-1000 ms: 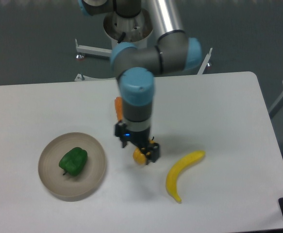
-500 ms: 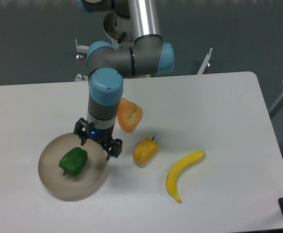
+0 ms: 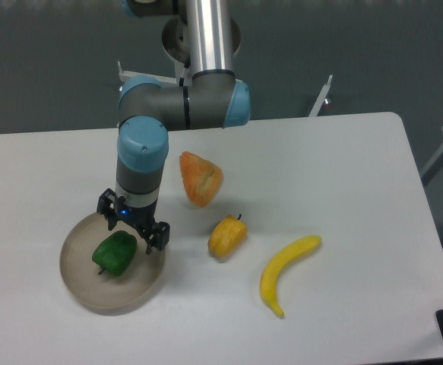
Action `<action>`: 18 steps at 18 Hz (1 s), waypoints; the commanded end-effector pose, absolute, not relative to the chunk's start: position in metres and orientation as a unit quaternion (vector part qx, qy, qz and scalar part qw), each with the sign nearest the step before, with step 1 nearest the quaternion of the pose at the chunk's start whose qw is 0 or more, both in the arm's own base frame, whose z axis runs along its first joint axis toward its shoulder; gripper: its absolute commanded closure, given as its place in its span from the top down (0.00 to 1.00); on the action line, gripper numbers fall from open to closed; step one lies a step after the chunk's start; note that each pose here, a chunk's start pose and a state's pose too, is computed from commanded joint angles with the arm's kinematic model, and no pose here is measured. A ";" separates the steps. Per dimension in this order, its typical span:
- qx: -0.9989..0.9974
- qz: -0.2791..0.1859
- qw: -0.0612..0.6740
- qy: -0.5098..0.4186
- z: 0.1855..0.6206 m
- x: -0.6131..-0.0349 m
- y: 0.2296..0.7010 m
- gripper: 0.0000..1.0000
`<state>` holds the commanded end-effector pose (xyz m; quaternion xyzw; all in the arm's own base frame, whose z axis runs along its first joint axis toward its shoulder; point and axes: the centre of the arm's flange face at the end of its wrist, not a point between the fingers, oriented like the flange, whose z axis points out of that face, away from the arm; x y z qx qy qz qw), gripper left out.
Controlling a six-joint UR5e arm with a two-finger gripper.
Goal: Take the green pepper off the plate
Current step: 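Lower the gripper and close it on the green pepper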
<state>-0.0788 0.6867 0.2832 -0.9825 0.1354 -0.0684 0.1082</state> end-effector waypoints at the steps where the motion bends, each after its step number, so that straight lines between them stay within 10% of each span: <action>1: -0.982 -0.070 0.106 0.141 0.279 -0.072 0.688 1.00; 14: -0.981 -0.074 0.099 0.150 0.259 -0.061 0.701 0.99; 18: -0.981 -0.074 0.100 0.151 0.259 -0.061 0.703 0.63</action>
